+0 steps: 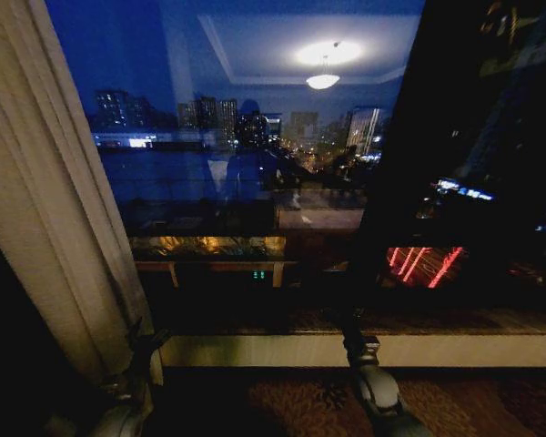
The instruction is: Open the curtains by pulling them apart, changing their state from closed to fully open.
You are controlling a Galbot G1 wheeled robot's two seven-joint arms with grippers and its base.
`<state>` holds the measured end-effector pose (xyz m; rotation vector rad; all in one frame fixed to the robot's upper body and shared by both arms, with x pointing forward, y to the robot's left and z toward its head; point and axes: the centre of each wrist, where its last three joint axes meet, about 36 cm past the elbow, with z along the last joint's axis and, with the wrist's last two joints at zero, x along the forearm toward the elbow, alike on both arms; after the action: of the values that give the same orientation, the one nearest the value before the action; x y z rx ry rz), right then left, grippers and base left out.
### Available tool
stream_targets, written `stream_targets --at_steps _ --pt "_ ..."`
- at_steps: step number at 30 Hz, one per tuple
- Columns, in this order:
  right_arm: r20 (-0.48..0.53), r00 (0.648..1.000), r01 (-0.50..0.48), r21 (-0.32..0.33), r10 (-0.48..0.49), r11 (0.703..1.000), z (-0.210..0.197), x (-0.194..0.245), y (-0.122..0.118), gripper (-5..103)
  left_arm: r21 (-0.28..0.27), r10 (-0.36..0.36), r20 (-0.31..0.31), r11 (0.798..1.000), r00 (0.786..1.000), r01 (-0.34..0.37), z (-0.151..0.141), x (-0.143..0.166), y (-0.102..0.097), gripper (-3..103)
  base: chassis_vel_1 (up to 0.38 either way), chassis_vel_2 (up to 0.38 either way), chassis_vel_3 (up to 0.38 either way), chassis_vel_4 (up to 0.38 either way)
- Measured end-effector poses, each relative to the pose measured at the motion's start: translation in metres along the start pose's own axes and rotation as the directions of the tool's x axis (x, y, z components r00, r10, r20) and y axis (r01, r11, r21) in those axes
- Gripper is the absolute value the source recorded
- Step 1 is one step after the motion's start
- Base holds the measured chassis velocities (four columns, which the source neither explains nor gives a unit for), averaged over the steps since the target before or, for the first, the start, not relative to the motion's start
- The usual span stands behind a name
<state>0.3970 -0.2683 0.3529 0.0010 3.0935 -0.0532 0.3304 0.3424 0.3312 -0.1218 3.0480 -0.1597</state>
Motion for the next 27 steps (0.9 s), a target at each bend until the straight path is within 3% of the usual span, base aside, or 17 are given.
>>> stream_targets --at_steps 10,27 --pt "0.0 1.0 0.0 0.0 0.0 1.0 0.0 0.0 0.0 100 0.0 0.0 0.0 1.0 1.0 0.0 0.0001 -0.0001 0.0001 100 -0.21 -0.231 0.228 0.234" --pt "0.0 1.0 0.0 0.0 0.0 1.0 0.0 0.0 0.0 100 0.0 -0.001 0.0 1.0 1.0 0.001 0.0 -0.0002 0.0001 100 -0.342 -0.34 0.335 0.349"
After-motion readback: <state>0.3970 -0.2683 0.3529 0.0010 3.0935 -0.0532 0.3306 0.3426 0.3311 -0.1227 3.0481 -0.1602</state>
